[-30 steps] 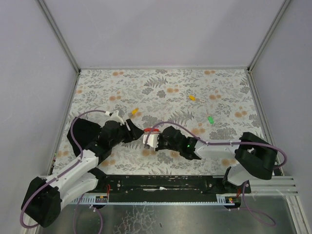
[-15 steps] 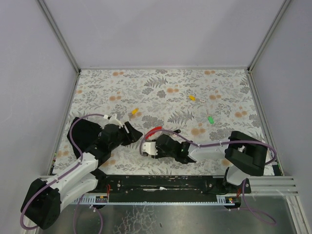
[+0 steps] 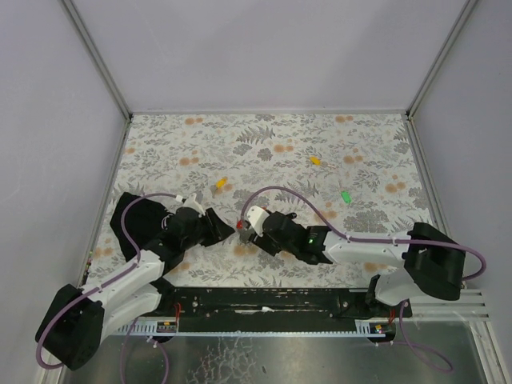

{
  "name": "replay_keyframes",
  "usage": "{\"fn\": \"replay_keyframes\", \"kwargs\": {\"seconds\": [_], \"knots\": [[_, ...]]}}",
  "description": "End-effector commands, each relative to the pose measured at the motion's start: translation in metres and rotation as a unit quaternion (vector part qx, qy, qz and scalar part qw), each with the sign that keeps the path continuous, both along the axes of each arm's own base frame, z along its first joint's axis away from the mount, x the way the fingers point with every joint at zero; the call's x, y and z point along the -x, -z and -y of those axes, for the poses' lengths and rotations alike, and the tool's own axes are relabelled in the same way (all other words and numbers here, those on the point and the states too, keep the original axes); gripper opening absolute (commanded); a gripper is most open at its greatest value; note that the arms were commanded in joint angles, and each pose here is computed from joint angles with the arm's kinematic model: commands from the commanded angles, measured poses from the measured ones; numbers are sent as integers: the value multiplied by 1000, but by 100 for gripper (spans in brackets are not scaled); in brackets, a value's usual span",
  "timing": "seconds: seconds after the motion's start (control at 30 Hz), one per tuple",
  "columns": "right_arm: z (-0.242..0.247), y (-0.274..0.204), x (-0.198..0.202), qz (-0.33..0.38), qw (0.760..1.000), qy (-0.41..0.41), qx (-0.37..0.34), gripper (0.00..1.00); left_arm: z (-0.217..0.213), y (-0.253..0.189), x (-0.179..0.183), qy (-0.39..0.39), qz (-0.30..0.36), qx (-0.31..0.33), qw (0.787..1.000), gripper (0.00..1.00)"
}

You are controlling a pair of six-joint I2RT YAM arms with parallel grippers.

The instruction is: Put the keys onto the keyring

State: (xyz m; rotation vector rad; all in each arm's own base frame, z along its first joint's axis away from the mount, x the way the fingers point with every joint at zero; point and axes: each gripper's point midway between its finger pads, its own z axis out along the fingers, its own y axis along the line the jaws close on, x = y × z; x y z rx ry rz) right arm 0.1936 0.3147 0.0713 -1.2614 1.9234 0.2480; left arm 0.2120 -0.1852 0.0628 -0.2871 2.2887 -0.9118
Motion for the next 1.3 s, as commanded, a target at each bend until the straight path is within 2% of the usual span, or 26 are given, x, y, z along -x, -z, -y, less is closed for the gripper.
{"fn": "replay_keyframes", "kwargs": {"seconds": [0.0, 0.23, 0.7, 1.13, 1.27], "knots": [[14, -18, -12, 3, 994, 87, -63, 59, 10, 2, 8, 9, -6, 16, 1000, 41], [20, -23, -15, 14, 991, 100, -90, 61, 18, 11, 8, 7, 0, 7, 1000, 35], [6, -13, -4, -20, 989, 78, -122, 60, 27, 32, 2, 15, -9, -5, 1000, 23], [-14, -20, 4, -45, 982, 58, -176, 60, 36, 26, 3, 33, 4, -10, 999, 12], [-26, -23, 11, -63, 979, 34, -191, 59, 36, 26, 2, 33, 8, -19, 999, 12]]}}
